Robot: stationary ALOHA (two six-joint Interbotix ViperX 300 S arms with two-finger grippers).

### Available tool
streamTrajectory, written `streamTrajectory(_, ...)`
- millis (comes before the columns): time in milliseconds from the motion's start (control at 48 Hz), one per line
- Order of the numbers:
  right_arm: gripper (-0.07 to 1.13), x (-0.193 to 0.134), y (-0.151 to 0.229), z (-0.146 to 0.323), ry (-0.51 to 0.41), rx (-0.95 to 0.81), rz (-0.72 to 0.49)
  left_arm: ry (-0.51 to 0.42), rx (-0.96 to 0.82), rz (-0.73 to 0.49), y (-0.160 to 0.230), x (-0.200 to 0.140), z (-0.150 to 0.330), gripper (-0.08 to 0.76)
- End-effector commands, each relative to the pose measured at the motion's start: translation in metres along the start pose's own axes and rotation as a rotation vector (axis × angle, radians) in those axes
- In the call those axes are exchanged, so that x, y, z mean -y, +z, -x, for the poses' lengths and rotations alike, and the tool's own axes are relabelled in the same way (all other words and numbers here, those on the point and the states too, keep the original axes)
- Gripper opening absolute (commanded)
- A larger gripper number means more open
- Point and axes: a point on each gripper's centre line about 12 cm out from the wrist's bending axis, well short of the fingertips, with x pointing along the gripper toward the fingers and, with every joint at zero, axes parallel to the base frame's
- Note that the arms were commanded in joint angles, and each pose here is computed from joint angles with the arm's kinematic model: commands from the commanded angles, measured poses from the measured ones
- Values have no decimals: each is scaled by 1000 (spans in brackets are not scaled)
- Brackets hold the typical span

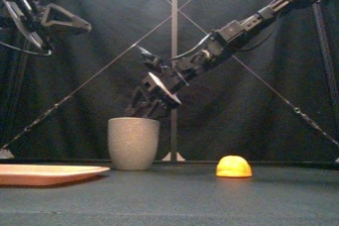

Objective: Pick the donut then place it in the grey bowl
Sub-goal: Drop donut in the grey bowl and return to neutral

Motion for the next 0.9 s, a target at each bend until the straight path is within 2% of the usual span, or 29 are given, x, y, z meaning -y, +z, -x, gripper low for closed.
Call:
streamTrajectory(21, 1024, -15, 39, 28, 28, 97, -1, 3, 14, 3, 4, 0, -2, 37)
streamTrajectory(167, 1024, -31, 54, 67, 61, 141, 13, 4, 6, 6, 2, -1, -1, 37)
streamTrajectory(271, 1024, -38, 50, 94, 77, 159, 18, 4, 3, 9, 0, -1, -1, 37)
streamTrajectory(438, 1024, -54, 27, 140, 128, 241, 17, 7, -4, 13, -3, -1, 0, 34)
streamTrajectory(667, 1024, -73, -15, 202, 220, 467, 23, 7, -9, 10, -5, -1, 1, 34)
streamTrajectory(896, 1024, -78, -51, 228, 267, 539, 4, 1, -3, -11, -3, -1, 0, 34)
